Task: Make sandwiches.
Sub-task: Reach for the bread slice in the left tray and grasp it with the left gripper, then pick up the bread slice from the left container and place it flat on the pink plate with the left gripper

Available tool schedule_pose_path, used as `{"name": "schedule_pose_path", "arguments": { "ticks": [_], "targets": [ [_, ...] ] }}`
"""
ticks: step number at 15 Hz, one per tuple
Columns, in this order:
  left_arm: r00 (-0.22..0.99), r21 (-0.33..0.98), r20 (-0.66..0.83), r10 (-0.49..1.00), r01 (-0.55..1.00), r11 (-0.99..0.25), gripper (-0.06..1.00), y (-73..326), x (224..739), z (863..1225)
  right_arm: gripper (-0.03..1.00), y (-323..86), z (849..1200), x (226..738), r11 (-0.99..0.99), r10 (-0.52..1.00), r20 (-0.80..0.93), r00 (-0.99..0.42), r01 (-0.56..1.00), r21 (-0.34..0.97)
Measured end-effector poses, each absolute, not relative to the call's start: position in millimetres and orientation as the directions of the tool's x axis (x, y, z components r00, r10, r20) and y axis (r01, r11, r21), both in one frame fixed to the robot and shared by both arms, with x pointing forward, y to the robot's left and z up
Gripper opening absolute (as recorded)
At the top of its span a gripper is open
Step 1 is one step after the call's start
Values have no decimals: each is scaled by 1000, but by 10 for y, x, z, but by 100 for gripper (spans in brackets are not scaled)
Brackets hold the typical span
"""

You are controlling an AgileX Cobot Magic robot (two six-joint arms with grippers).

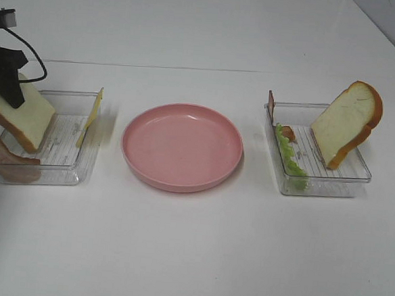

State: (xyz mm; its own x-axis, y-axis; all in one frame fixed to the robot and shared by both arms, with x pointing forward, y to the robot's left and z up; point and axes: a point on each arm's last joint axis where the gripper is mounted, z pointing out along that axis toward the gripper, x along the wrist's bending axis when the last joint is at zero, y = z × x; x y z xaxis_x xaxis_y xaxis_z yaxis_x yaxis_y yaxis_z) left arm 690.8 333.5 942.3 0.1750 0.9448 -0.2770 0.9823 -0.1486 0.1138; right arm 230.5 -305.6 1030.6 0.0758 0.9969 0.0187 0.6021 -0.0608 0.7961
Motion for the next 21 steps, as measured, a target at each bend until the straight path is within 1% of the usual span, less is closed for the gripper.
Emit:
{"name": "schedule_pose_path", "arguments": {
  "ticks": [1, 2, 5, 9, 12, 14, 18, 21],
  "targets": [
    [166, 112, -292, 942, 984, -139, 23, 3322, 6906, 9427, 96, -3056, 10306, 2305, -61, 997, 19, 76, 602, 796],
    [154, 105, -298, 942, 986, -128, 20, 3301, 6904, 9428, 96, -3056, 10306, 2305, -61, 997, 19, 76, 602, 796],
    [82, 82, -302, 950, 995, -60, 20, 3303, 6904, 9427, 96, -3056, 10306, 2305, -61, 997, 19, 76, 602, 796],
    [43, 74, -303, 952, 997, -21, 20, 3305, 6901, 9449, 96, -3056, 10306, 2305, -61, 997, 19, 76, 602, 796],
    [57, 109, -289, 956, 994, -27, 20, 3309, 6877, 9642, 96, -3056, 10306, 2305, -61, 997, 19, 76, 602, 796],
    [56, 159, -279, 959, 987, -11, 20, 3309, 6865, 9906, 96, -3056, 10306, 2305, -61, 997, 19, 76, 602, 796],
    [79, 353, -305, 949, 935, 36, 20, 3242, 6724, 10670, 96, -3056, 10306, 2305, -61, 997, 19, 76, 602, 796],
    [119, 444, -415, 902, 892, 87, 20, 3106, 6565, 11112, 96, -3056, 10306, 2305, -61, 997, 19, 76, 602, 796]
  ]
}}
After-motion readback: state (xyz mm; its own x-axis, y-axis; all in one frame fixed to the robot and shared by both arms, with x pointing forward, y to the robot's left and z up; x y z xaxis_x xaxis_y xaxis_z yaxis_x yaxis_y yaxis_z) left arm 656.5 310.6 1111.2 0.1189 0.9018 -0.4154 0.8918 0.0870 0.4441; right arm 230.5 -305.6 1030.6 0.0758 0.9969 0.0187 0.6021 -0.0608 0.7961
